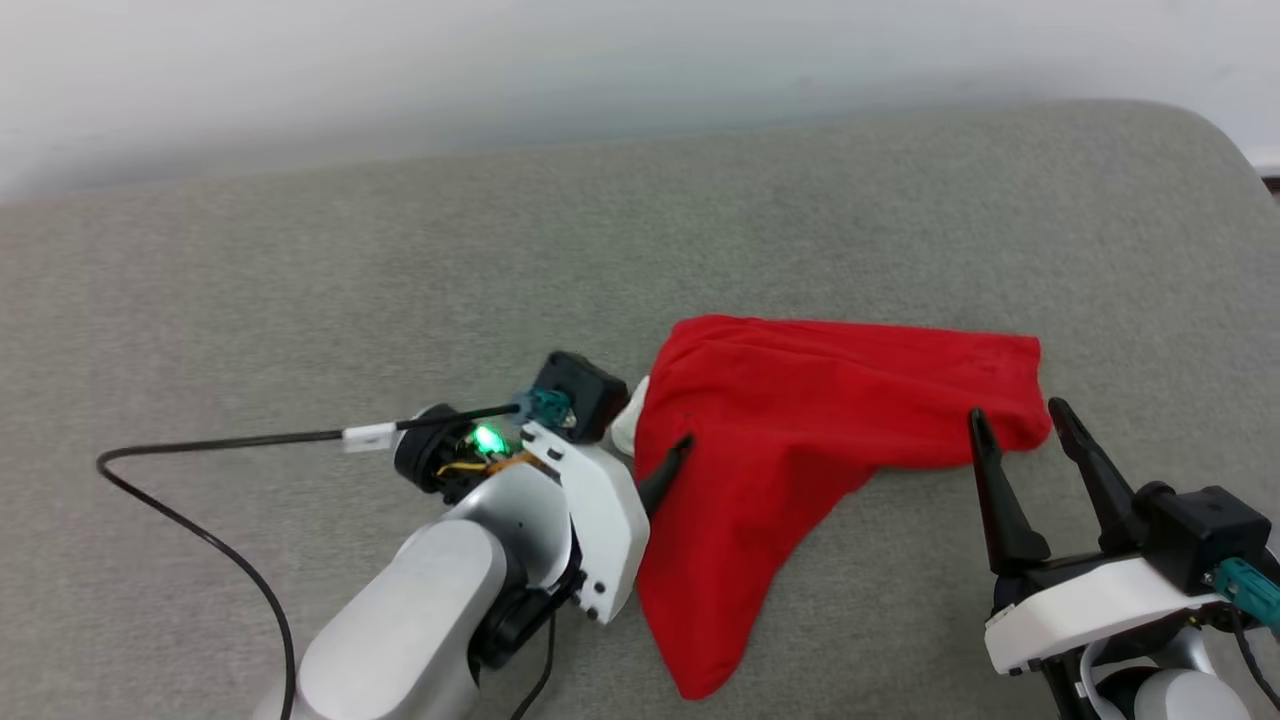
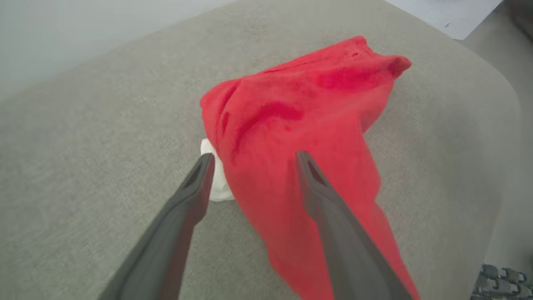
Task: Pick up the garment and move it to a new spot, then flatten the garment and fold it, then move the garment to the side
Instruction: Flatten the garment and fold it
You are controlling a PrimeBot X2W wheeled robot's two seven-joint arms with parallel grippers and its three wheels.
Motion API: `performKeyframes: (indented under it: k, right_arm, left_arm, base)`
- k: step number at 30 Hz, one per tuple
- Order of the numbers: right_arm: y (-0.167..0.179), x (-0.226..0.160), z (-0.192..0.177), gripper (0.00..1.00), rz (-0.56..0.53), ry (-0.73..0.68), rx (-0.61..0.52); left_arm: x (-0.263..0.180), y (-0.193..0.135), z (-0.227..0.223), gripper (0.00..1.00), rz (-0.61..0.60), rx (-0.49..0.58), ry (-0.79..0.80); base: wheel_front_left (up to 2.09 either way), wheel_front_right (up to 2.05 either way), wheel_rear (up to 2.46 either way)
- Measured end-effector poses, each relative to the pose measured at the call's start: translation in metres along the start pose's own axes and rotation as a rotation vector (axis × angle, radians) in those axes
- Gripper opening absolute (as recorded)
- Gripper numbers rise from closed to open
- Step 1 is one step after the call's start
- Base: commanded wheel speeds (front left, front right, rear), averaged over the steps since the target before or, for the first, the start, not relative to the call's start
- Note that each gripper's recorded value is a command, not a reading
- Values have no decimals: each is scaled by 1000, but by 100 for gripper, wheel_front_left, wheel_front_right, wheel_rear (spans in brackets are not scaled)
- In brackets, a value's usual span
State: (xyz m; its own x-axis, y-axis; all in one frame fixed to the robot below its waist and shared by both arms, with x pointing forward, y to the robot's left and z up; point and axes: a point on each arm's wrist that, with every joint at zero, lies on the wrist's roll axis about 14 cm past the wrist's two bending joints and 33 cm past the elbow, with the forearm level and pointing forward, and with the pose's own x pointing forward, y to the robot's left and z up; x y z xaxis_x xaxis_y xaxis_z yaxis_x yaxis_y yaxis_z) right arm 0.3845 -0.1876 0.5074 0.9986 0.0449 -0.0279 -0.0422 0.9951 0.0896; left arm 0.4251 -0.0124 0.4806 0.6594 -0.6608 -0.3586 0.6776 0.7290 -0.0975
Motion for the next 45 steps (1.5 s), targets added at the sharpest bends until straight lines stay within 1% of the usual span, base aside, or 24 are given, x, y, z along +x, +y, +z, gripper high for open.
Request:
performKeyframes:
  k: [5,9,12,13,14,15,16,17,19,22,25,28,29,31,33,35,37,39,42,45]
  right_arm:
    - [-14,-3,-14,100,-43,34,12]
    - [-21,-3,-24,100,-66,56,27]
    - [-23,-1,-29,100,-74,63,36]
    - [-24,-1,-30,100,-76,67,37]
    - [-25,0,-32,100,-78,70,40]
    - [-25,0,-33,100,-79,70,43]
    - [-25,1,-33,100,-78,72,44]
    - [-25,1,-34,100,-78,72,44]
    - [-24,2,-36,100,-77,76,46]
    - [-24,4,-36,100,-75,74,47]
    - [-20,5,-34,100,-61,69,48]
    - [-11,7,-28,100,-35,54,49]
    - [-1,9,-22,100,-5,38,49]
    - [5,9,-17,100,13,30,50]
    - [9,8,-12,100,25,20,49]
    - [12,6,-9,100,34,16,47]
    - [13,4,-6,100,39,9,44]
    - [16,2,-4,100,47,6,43]
    - [18,0,-3,100,52,9,42]
    - [19,0,-1,100,57,8,41]
  left_arm:
    - [10,-2,-57,100,-63,-20,249]
    - [14,-9,-87,100,-114,-26,381]
    - [17,-14,-98,100,-152,-8,446]
    - [18,-14,-100,93,-158,1,465]
    - [19,-15,-103,49,-165,7,484]
    - [20,-15,-105,36,-170,12,500]
    - [20,-15,-106,2,-174,10,510]
    - [20,-14,-107,0,-173,7,513]
    - [20,-8,-106,0,-151,10,501]
    - [20,6,-96,0,-85,17,426]
    - [14,31,-75,0,15,37,321]
    - [6,50,-38,0,103,79,179]
    - [-11,70,0,0,208,132,43]
    - [-27,83,21,0,278,167,-33]
    - [-43,87,33,0,318,175,-81]
    - [-59,91,26,0,357,178,-75]
    - [-75,93,10,0,387,171,-47]
    - [-86,86,-13,0,386,145,-5]
    - [-91,54,-62,0,331,32,90]
    - [-95,35,-102,0,325,-119,168]
  base:
    - [0,0,0]
    - [0,0,0]
    - [0,0,0]
    - [0,0,0]
    - [0,0,0]
    - [0,0,0]
    - [0,0,0]
    - [0,0,0]
    - [0,0,0]
    - [0,0,0]
    - [0,0,0]
    - [0,0,0]
    - [0,0,0]
    - [0,0,0]
    - [0,0,0]
    - [0,0,0]
    - [0,0,0]
    - [0,0,0]
    - [0,0,0]
    - [0,0,0]
